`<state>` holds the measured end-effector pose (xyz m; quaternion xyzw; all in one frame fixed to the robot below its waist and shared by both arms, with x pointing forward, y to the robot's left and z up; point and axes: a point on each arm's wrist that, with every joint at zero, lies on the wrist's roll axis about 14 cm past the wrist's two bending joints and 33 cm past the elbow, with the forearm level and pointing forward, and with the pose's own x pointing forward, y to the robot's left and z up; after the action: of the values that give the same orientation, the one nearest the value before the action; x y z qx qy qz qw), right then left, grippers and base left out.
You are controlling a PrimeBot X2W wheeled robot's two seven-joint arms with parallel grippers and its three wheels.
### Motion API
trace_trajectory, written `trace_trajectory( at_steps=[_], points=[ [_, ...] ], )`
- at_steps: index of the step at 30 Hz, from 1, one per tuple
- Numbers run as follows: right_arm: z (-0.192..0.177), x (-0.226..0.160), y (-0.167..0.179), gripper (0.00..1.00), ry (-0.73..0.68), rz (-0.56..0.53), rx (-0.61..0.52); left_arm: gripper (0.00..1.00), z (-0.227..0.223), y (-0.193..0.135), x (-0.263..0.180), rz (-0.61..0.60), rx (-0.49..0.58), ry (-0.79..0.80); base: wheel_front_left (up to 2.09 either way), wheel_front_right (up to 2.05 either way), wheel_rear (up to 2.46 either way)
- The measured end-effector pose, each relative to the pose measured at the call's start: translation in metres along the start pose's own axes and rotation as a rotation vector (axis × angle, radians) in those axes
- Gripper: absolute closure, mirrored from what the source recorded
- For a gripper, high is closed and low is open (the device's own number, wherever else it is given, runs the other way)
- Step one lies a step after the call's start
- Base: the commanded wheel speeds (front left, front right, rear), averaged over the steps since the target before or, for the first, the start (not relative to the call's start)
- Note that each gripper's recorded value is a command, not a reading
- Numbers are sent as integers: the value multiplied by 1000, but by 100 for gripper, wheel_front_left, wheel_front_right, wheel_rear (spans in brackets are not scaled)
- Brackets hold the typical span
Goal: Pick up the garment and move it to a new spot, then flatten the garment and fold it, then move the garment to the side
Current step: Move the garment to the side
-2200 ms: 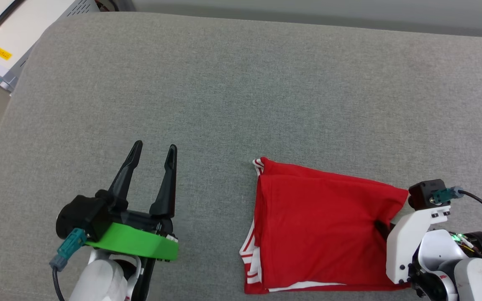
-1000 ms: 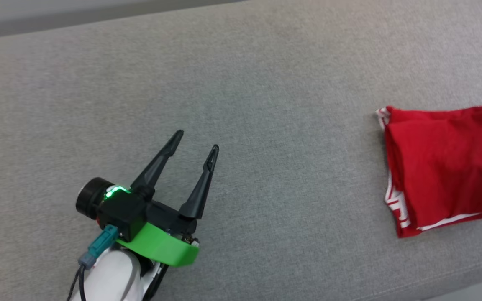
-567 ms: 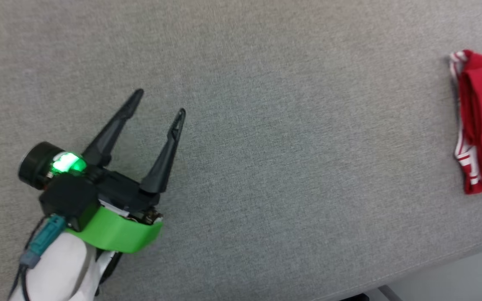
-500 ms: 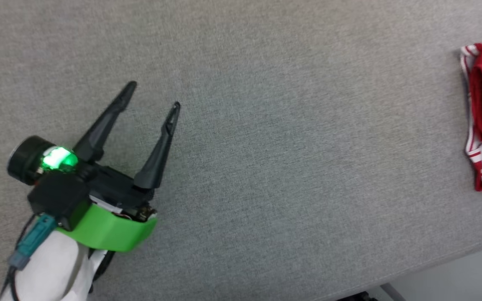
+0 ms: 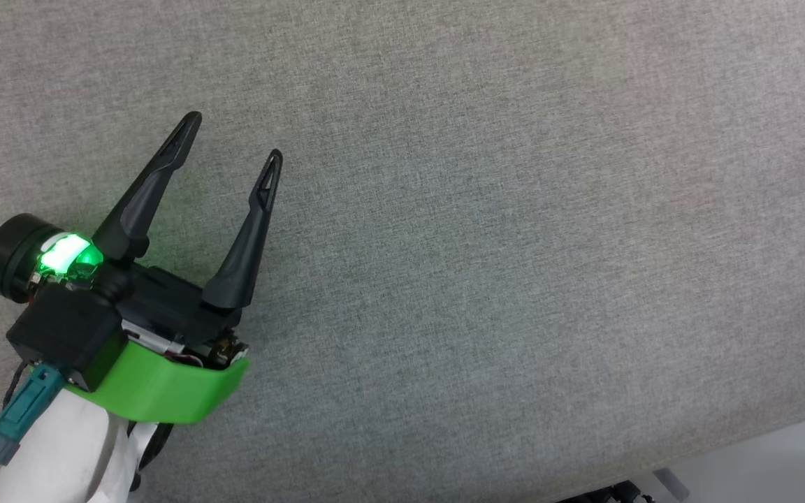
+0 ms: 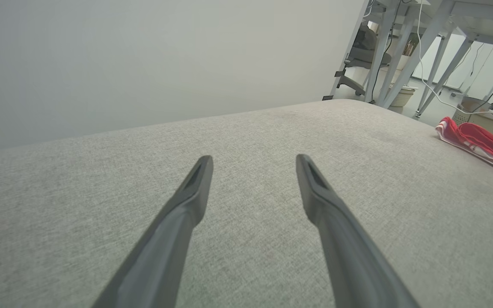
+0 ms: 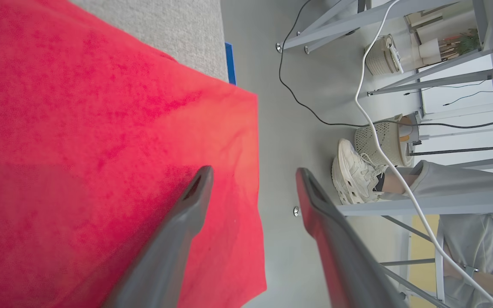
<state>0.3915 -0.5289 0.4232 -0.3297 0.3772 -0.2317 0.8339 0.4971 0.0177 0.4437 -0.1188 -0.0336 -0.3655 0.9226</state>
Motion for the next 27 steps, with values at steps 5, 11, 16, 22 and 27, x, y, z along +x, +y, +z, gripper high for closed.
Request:
trace_trajectory(
  at_steps=[5, 11, 16, 22, 27],
  points=[
    [22, -5, -7, 0, -92, -14, -3, 0, 8, -5, -1, 8, -1, -11, 0, 0, 0],
    [78, -24, -18, 0, -297, -25, 30, 0, 26, -12, -3, 52, -31, -40, 0, 0, 0],
    [147, -63, -19, 0, -570, -8, 206, 0, 38, -13, -15, 114, -34, -36, 0, 0, 0],
    [192, -138, 10, 0, -812, 114, 456, 0, 64, -11, -39, 215, -17, -62, 0, 0, 0],
    [207, -201, 44, 0, -931, 232, 610, 0, 86, -2, -65, 311, 20, -91, 0, 0, 0]
  ],
)
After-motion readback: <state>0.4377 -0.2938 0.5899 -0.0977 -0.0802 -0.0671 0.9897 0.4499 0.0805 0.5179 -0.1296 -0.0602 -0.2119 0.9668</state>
